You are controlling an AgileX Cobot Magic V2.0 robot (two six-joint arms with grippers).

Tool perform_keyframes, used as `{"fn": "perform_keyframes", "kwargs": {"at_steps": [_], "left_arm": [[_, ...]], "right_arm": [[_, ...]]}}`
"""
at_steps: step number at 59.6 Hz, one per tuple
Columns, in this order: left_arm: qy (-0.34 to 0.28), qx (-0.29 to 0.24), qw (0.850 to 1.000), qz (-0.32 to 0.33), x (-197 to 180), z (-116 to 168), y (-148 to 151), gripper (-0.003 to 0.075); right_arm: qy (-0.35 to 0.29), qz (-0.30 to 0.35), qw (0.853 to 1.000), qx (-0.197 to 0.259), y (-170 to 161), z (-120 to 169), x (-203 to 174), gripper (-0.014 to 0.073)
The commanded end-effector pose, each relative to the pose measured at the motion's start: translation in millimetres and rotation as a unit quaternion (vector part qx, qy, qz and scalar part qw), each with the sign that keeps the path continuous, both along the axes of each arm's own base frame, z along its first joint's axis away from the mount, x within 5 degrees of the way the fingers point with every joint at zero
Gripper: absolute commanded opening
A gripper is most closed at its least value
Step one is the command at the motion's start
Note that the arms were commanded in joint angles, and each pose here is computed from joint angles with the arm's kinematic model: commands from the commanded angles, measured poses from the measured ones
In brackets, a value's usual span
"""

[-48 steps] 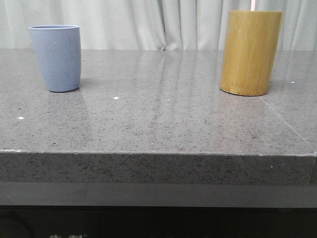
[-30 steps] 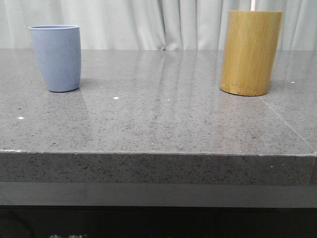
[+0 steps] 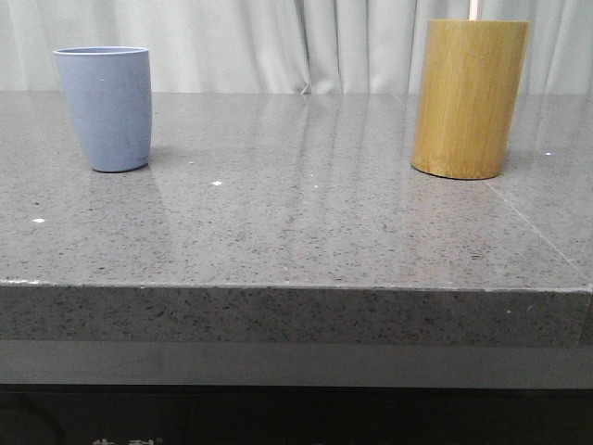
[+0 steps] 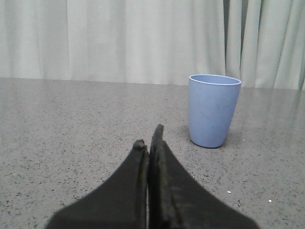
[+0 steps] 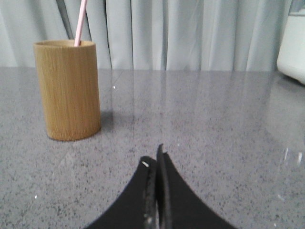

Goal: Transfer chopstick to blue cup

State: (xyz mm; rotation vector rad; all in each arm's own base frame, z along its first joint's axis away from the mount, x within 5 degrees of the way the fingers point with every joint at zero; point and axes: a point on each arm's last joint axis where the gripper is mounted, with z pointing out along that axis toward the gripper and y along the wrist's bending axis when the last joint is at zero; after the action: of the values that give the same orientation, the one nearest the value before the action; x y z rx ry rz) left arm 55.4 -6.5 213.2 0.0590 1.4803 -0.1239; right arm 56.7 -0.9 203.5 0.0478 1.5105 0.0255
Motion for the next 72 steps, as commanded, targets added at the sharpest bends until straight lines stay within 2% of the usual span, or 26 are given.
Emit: {"fn": "perform_keyframes", "kwargs": {"at_steps": [1, 9, 14, 21, 32, 43, 55, 72], "left_arm": [[-0.060, -0.016, 0.998, -0.003, -4, 10, 0, -0.0019], [-0.079, -0.030, 0.996, -0.004, -8, 30, 1, -0.0019], [-0.100, -0.032, 0.994, -0.005, -14, 55, 2, -0.0019], [-0.098, -0.031, 0.995, -0.008, -20, 90, 2, -0.0019], [-0.046, -0.024, 0.999, -0.012, -18, 143, 1, -0.0019], [0.031, -0.013, 0.999, -0.016, 0, 184, -2, -0.0019], [0.104, -0.004, 0.994, -0.016, 34, 193, -7, -0.0019], [0.170, 0.003, 0.985, -0.015, 72, 178, -12, -0.0019]], "right_arm": [[-0.069, -0.002, 0.998, 0.000, 0, 14, -4, -0.0068], [-0.077, -0.001, 0.997, 0.001, 0, 33, -8, -0.0068], [-0.083, 0.001, 0.997, 0.001, 0, 53, -14, -0.0068], [-0.084, 0.002, 0.996, -0.001, 1, 83, -23, -0.0068], [-0.067, 0.000, 0.998, -0.013, 1, 132, -30, -0.0068], [-0.027, 0.000, 1.000, -0.015, 0, 173, -18, -0.0068], [0.051, 0.001, 0.999, -0.014, 0, 191, 16, -0.0068], [0.160, 0.003, 0.987, -0.012, -1, 173, 58, -0.0068]]}}
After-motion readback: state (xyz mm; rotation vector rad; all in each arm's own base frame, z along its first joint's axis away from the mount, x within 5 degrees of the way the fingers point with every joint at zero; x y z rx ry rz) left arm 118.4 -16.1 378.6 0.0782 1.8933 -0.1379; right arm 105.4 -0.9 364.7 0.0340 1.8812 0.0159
